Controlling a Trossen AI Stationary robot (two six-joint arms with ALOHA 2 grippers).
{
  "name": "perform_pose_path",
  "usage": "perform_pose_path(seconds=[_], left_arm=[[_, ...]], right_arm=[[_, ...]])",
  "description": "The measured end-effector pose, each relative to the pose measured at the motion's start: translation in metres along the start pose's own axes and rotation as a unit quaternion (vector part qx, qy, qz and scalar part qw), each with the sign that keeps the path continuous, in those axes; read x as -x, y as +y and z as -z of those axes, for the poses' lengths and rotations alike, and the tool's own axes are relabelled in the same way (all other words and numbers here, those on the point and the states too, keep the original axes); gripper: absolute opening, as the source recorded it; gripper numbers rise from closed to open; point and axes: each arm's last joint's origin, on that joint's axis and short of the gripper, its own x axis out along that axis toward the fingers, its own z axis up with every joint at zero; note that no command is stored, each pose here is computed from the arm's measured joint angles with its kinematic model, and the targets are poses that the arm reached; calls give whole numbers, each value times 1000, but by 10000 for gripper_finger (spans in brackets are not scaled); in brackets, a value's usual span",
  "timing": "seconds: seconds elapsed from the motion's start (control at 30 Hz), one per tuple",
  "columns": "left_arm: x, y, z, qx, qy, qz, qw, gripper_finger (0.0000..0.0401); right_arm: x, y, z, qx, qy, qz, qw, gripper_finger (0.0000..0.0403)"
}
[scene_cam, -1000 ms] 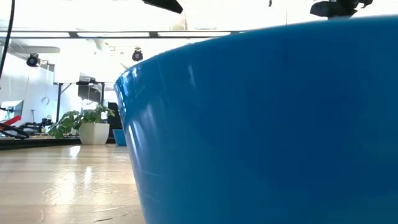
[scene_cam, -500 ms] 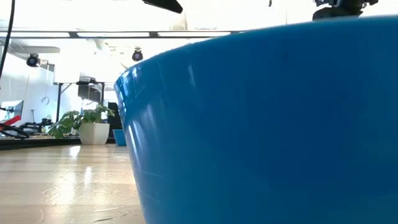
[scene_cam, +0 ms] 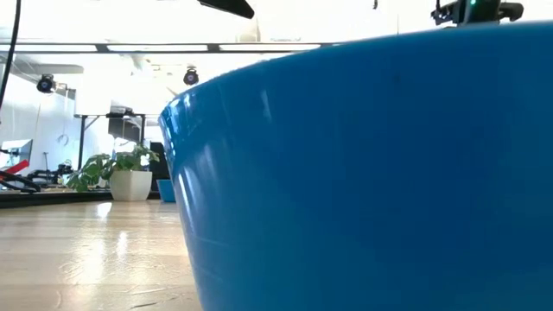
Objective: Pick & Place Mini bowls
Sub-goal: Stack the purple bowl on the stacked purple bowls on the shelf
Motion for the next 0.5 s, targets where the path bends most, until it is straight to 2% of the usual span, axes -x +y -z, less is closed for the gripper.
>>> perform_pose_path(seconds=[0.3,0.5], left_arm=[[0,0,0,3,-1,0,1000,59],[0,0,0,5,-1,0,1000,59]], right_arm=[[-3,2,1,5,2,1,1000,16],[-3,2,1,6,2,1,1000,47]])
